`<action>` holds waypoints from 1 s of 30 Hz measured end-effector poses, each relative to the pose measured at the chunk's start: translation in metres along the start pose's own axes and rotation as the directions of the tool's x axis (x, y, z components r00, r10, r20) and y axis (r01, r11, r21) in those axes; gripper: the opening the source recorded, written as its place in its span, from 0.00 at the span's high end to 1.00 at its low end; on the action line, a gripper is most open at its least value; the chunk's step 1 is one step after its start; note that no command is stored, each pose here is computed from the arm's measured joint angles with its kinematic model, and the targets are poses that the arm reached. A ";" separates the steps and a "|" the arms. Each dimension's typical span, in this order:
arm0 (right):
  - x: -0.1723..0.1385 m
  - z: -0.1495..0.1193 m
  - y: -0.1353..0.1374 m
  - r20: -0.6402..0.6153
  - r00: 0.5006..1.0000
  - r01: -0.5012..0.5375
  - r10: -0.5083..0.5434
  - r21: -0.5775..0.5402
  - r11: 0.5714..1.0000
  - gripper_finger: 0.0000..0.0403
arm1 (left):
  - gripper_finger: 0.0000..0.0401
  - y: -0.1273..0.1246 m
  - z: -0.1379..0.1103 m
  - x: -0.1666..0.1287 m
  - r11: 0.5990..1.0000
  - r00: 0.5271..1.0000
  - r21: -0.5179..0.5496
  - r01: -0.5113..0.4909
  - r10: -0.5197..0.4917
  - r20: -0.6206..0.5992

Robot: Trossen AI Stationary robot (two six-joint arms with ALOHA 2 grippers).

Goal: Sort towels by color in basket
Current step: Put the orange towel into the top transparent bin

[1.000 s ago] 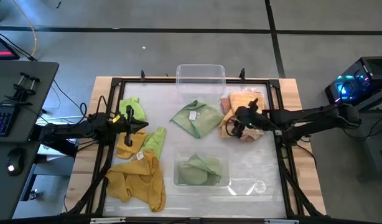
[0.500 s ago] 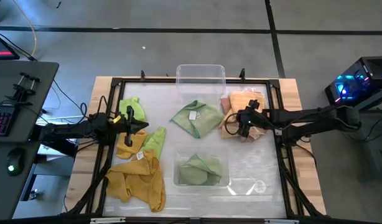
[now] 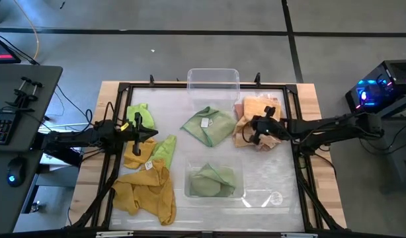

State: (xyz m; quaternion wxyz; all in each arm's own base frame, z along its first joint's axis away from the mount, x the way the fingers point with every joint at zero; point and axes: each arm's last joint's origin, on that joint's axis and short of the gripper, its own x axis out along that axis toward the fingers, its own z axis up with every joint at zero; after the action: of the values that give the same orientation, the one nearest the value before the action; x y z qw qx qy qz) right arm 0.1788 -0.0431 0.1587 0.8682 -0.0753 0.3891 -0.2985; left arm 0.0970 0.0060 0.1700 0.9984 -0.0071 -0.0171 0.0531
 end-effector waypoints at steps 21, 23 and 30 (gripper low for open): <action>-0.144 0.236 -0.116 0.709 0.687 0.078 -0.159 0.146 0.986 0.99 | 1.00 0.000 0.000 0.000 1.000 1.000 -0.011 0.000 0.000 -0.001; -0.140 0.253 -0.127 0.745 0.649 0.076 -0.155 0.139 0.987 0.99 | 1.00 0.000 0.000 0.000 1.000 1.000 -0.011 0.000 0.000 0.000; -0.062 0.294 -0.146 0.680 0.728 0.076 -0.087 0.047 0.996 1.00 | 1.00 0.000 0.000 0.000 1.000 1.000 -0.011 0.001 -0.001 0.000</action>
State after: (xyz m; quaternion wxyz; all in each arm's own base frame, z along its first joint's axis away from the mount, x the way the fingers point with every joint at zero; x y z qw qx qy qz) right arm 0.2913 -0.1559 0.4524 0.9370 -0.1895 0.0382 -0.2910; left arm 0.0970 0.0060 0.1699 0.9984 -0.0126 -0.0172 0.0526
